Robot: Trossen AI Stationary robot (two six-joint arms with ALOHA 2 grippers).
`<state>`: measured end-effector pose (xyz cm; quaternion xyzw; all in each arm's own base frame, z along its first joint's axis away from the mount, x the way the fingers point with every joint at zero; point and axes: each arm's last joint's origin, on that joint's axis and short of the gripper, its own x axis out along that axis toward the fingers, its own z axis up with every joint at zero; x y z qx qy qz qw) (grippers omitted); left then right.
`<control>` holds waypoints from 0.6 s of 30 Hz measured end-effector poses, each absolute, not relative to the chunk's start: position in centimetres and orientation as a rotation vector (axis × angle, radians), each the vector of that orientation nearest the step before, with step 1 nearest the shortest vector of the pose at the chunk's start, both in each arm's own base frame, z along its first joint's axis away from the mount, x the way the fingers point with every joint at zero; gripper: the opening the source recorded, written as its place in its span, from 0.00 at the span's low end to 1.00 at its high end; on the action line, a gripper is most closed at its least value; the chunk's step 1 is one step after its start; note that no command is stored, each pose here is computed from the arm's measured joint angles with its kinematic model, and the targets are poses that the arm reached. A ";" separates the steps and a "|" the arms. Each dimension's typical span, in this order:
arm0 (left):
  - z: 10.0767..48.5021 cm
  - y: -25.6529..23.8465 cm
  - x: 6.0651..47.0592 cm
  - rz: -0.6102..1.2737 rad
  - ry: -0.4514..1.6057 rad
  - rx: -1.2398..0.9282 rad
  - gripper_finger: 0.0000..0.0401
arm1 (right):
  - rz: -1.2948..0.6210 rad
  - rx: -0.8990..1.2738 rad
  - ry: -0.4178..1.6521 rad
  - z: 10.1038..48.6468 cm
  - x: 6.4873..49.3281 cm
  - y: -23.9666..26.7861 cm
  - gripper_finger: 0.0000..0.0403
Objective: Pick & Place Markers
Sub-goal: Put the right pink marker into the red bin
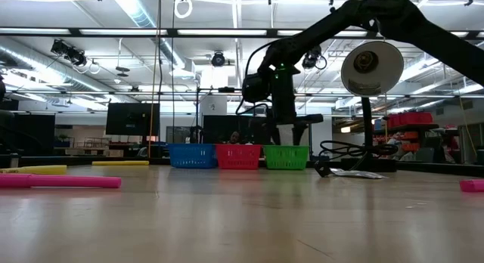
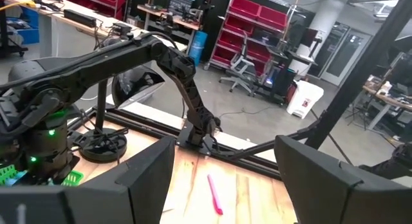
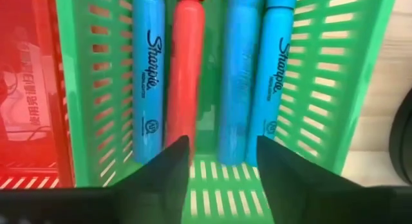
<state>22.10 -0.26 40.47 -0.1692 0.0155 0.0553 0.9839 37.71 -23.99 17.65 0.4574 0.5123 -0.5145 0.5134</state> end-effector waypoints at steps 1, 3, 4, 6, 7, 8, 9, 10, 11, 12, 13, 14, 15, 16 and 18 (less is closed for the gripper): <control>40.5 -0.3 22.1 0.111 0.031 -0.340 0.69 | -1.237 1.100 1.232 17.7 37.7 -24.0 0.46; 40.5 -0.3 22.1 0.111 0.032 -0.340 0.69 | -1.236 1.099 1.229 17.7 37.7 -24.0 0.51; 40.5 -0.3 22.1 0.112 0.032 -0.340 0.69 | -1.235 1.100 1.227 17.7 37.8 -24.0 0.52; 40.5 -0.3 22.1 0.112 0.032 -0.340 0.69 | -1.233 1.100 1.220 17.7 37.8 -24.0 0.55; 40.5 -0.3 22.1 0.111 0.032 -0.340 0.69 | -1.231 1.100 1.216 17.7 37.9 -24.1 0.56; 40.5 -0.3 22.1 0.112 0.032 -0.341 0.69 | -1.229 1.101 1.214 17.7 37.9 -24.1 0.57; 40.5 -0.3 22.1 0.111 0.032 -0.341 0.69 | -1.227 1.100 1.214 17.7 37.9 -24.1 0.58; 40.5 -0.3 22.1 0.111 0.032 -0.341 0.69 | -1.224 1.101 1.211 17.7 37.9 -24.1 0.58; 40.5 -0.3 22.1 0.111 0.032 -0.342 0.69 | -1.218 1.107 1.207 17.7 38.0 -24.1 0.59; 40.5 -0.3 22.1 0.111 0.032 -0.342 0.69 | -1.211 1.113 1.204 17.7 38.0 -24.1 0.59; 40.5 -0.3 22.1 0.111 0.031 -0.343 0.69 | -1.198 1.123 1.207 17.7 38.0 -24.1 0.59; 40.5 -0.3 22.1 0.111 0.031 -0.343 0.69 | -1.184 1.125 1.211 17.8 38.1 -24.0 0.58; 40.5 -0.3 22.1 0.111 0.031 -0.343 0.69 | -1.169 1.126 1.210 18.0 38.1 -23.9 0.58; 40.5 -0.3 22.1 0.111 0.032 -0.343 0.69 | -1.158 1.123 1.205 18.4 38.2 -23.8 0.58; 40.5 -0.3 22.1 0.111 0.032 -0.343 0.69 | -1.153 1.099 1.180 19.3 38.3 -23.6 0.57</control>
